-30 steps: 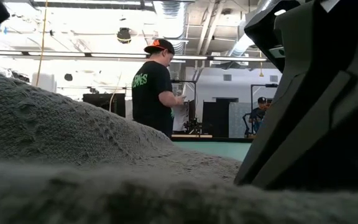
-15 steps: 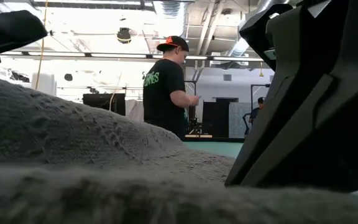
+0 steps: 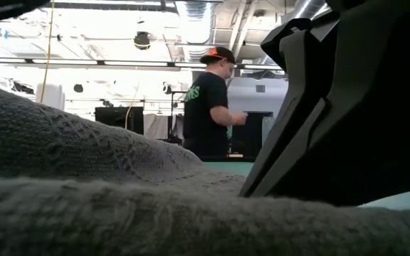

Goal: Roll towel
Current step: Roll the gray towel

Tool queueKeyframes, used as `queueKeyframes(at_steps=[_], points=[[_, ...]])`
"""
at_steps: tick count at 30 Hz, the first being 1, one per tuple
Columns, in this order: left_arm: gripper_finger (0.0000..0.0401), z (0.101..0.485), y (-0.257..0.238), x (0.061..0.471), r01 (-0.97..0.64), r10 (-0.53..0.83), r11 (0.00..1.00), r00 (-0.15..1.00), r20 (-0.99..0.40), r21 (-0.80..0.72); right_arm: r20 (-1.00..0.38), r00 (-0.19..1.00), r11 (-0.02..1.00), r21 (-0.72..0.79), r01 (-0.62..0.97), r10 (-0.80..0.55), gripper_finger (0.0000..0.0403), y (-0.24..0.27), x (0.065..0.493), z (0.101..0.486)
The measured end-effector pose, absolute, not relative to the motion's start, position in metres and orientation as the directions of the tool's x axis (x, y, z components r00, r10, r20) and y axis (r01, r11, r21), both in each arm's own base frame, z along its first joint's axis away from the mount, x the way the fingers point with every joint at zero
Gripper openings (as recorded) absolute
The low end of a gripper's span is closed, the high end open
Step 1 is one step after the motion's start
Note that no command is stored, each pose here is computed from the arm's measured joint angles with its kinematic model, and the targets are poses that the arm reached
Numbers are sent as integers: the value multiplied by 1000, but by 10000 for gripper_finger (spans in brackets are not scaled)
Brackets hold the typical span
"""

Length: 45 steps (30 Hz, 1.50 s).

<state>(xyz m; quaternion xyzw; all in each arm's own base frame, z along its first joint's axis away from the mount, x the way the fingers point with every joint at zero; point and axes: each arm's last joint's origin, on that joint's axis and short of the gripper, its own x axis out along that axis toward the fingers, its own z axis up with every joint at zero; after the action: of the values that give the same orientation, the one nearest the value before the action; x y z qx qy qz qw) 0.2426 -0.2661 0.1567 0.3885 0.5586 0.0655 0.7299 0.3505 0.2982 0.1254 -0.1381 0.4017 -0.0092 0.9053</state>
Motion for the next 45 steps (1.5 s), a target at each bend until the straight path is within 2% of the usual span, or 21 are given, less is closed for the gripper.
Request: queueKeyframes(at_steps=[13, 19, 22, 26, 34, 39, 45], points=[[0, 175, -286, 218, 325, 500, 755, 277, -820, 570, -732, 671, 963, -251, -101, -120, 56, 298, 351, 125], [0, 180, -281, 204, 288, 587, 723, 223, -778, 628, -732, 670, 963, -251, -102, -120, 56, 298, 351, 125], [0, 182, -284, 202, 263, 580, 736, 230, -781, 624, -733, 670, 963, -251, -102, -120, 56, 298, 351, 125], [0, 180, -295, 204, 254, 496, 788, 278, -823, 561, -733, 670, 962, -251, -102, -120, 56, 298, 351, 125], [0, 180, -297, 194, 222, 493, 819, 199, -847, 529, -733, 670, 962, -251, -103, -120, 56, 298, 351, 125], [0, 185, -301, 190, 201, 444, 868, 91, -891, 453, -733, 669, 962, -251, -103, -120, 56, 298, 351, 125], [0, 219, -313, 190, 150, 439, 871, 192, -878, 468, -733, 669, 962, -252, -103, -120, 56, 298, 351, 125]])
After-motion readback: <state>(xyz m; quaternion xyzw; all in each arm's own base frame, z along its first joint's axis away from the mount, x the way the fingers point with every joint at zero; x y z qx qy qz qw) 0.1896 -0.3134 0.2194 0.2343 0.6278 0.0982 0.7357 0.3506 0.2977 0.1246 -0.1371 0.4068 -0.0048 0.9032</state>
